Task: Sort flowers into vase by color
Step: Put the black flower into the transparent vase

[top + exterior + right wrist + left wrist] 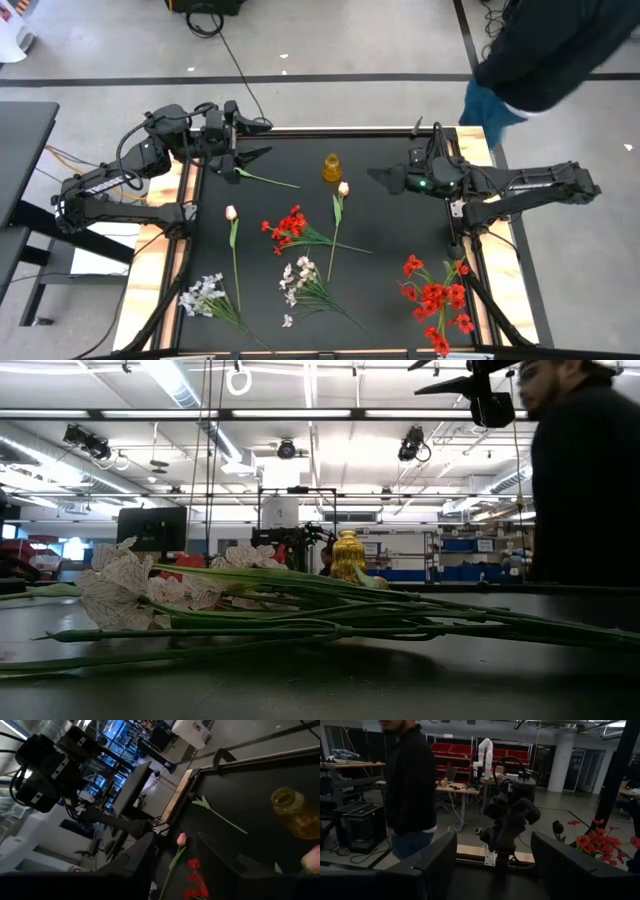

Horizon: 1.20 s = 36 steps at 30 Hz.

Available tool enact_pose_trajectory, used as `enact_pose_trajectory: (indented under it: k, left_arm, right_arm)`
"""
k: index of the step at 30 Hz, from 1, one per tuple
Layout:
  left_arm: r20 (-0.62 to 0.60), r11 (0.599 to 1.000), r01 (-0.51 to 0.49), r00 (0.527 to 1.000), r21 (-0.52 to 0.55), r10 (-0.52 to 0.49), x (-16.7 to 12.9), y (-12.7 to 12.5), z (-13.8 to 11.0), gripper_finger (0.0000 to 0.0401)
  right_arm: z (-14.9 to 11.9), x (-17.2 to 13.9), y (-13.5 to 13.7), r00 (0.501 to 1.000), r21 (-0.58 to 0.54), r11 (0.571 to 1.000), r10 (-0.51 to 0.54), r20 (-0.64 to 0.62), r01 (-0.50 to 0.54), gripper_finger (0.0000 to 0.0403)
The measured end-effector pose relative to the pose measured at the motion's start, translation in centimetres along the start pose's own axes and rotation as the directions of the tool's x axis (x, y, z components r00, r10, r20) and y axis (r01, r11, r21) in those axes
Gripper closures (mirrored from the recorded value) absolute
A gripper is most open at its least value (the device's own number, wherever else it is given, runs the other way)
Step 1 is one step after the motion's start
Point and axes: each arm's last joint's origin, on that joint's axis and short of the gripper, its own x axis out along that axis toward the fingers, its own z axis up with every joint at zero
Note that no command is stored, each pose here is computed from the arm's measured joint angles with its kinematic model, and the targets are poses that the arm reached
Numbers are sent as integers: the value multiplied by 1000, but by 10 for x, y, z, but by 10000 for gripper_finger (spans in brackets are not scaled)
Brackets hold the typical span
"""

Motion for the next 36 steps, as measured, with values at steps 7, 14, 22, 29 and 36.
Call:
enact_pose_trajectory:
  k: [7,14,22,29,36]
  left_arm:
    - [-1,995,0,1000,-96,0,2,0,-1,141]
    - [-21,918,-25,1000,-396,19,2,2,-3,141]
    - [-83,972,-120,991,-204,105,0,6,-9,141]
    - [-549,941,-329,801,-76,236,-18,16,-55,143]
    - [-810,955,-269,528,123,253,-26,44,-89,186]
  right_arm:
    - [12,4,-7,998,-23,999,-35,57,36,249]
    - [27,8,-17,990,-19,996,-79,115,82,249]
    - [39,11,-25,991,-21,996,-80,107,83,249]
    - [42,11,-26,994,-45,996,-70,89,74,249]
    - [40,16,-28,993,-88,992,-85,79,92,249]
